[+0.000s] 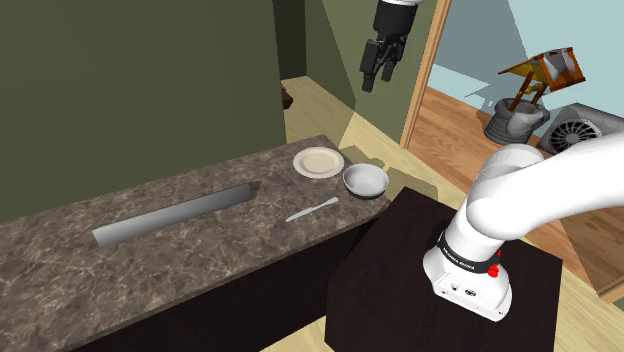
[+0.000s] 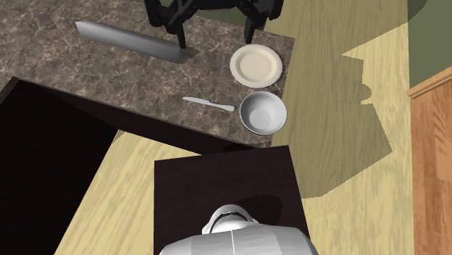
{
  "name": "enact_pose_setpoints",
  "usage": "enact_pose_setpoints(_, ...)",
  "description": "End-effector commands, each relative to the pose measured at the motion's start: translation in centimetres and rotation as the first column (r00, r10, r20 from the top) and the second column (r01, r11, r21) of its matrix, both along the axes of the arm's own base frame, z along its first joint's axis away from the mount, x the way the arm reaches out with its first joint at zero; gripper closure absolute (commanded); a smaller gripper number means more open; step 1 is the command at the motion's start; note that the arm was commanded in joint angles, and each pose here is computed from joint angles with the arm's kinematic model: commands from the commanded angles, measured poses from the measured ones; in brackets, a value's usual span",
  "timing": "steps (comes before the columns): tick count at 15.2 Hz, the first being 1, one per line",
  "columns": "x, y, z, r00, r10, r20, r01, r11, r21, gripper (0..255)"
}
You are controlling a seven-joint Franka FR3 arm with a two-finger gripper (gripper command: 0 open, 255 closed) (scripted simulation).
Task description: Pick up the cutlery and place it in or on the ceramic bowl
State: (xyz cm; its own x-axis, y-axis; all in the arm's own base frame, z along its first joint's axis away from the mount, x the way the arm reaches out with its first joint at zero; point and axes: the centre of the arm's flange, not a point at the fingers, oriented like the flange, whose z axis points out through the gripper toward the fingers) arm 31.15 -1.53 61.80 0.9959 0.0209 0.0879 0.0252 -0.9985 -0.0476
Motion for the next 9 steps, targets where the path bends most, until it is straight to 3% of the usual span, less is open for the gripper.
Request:
enact_pose_setpoints(1,0.0,0.0,0.0,1.0,0.0,0.0,0.0,1.0,0.0,0)
enact_pose_setpoints(5,2.2,-0.2,-4.9,0.992,0.124,-0.005,-0.124,0.992,-0.012,0)
enact_pose_setpoints(9,4.4,-0.2,-9.7,0.969,0.246,-0.011,-0.247,0.969,-0.023,0)
